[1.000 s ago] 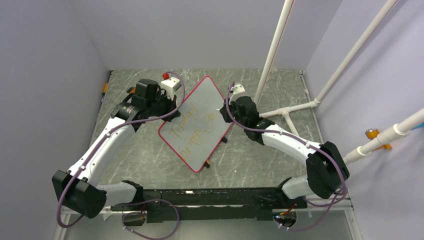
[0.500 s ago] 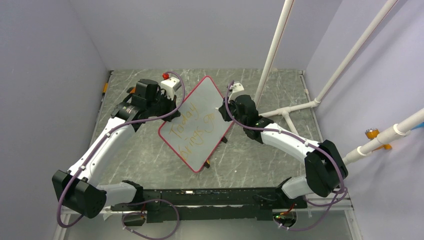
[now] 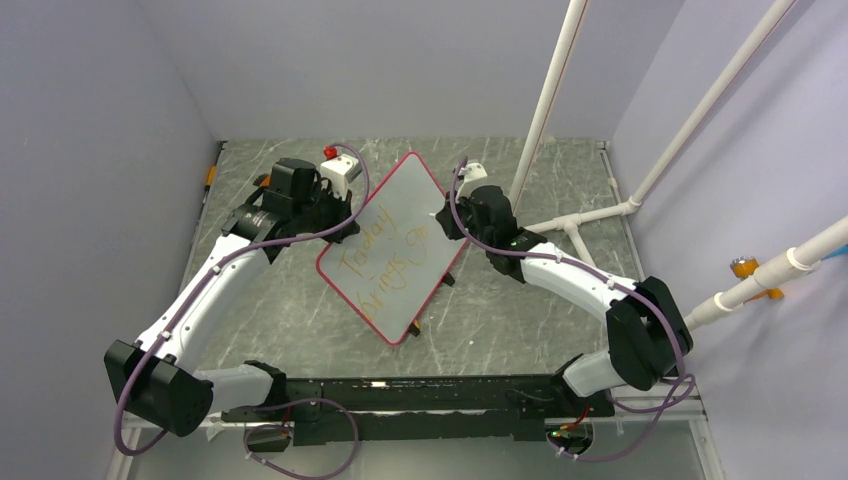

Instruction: Write a sentence on the whiteboard

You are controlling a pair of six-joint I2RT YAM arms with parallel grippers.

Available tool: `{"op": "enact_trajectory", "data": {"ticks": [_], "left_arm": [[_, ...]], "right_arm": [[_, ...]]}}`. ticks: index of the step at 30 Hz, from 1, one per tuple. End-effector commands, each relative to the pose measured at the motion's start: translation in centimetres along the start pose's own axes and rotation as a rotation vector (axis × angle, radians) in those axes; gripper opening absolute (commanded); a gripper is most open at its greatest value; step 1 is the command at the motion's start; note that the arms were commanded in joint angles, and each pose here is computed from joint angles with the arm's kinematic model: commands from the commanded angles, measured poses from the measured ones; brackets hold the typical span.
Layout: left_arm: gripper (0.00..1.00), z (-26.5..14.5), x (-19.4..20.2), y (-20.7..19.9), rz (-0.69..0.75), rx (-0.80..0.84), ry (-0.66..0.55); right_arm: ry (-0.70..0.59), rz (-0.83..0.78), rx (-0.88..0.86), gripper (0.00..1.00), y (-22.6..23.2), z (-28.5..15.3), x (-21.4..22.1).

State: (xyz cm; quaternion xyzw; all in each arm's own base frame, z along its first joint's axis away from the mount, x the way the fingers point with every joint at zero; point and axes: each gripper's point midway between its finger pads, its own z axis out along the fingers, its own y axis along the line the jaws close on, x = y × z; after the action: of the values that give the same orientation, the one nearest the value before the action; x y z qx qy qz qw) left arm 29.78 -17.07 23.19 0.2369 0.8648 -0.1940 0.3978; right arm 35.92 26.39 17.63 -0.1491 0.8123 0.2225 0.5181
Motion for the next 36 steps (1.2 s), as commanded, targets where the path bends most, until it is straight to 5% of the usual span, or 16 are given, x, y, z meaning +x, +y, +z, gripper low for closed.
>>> {"op": "enact_trajectory", "data": {"ticks": [1, 36], "left_arm": [[0.00, -0.1, 3.1, 4.2, 0.140, -0.179, 0.132], [0.00, -0.1, 3.2, 4.3, 0.139, -0.185, 0.136]], "right_arm": [[-0.019, -0.001, -0.093, 0.00, 2.0, 0.5, -1.3], [0.036, 0.004, -0.180, 0.00, 3.3, -0.6, 0.9]]}}
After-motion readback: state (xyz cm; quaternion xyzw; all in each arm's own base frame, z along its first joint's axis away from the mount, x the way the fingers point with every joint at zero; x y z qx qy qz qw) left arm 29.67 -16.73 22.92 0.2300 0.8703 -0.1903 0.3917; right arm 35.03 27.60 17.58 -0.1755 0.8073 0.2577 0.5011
